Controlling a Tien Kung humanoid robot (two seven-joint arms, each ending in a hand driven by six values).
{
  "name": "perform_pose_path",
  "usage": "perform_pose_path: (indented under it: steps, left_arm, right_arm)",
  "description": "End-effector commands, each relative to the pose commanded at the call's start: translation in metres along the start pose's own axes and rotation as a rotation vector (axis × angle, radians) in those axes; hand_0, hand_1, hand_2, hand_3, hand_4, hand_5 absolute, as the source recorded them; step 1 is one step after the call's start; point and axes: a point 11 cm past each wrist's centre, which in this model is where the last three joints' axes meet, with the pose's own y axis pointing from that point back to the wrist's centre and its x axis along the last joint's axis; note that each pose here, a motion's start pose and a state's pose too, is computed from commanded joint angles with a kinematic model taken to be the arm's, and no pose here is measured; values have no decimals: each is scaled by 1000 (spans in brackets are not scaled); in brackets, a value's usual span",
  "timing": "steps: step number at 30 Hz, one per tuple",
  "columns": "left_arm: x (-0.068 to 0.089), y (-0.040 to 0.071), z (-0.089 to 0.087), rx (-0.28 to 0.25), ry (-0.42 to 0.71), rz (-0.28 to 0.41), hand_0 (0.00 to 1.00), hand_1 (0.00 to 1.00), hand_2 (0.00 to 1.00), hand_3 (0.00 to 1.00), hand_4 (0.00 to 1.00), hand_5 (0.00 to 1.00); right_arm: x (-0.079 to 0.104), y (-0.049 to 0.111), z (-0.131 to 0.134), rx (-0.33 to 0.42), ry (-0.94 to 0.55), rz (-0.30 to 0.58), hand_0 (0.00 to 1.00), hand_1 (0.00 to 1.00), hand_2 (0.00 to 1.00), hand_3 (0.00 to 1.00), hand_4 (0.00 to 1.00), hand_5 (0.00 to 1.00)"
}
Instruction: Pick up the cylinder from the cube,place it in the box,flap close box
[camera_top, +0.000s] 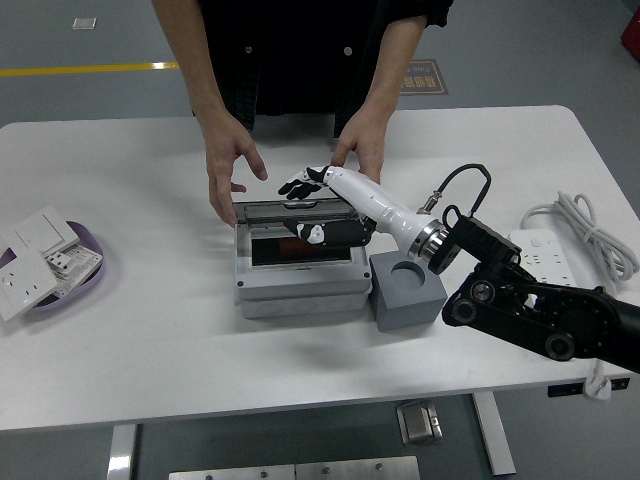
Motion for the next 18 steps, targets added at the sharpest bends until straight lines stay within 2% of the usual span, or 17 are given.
perform_pose_path:
  steps: [8, 18]
  left_arm:
    - [-1, 0, 0, 0, 1, -1, 612, 635, 628, 631, 684, 247]
    - [-2, 0, -2, 2, 2, -2, 612, 634, 628, 632, 684, 247]
  right_arm:
    - [-20, 14, 12, -48, -50, -55, 685, 654, 658, 668, 685, 363]
    - [-9, 19, 11, -39, -56, -17, 673, 655, 660, 669, 683, 367]
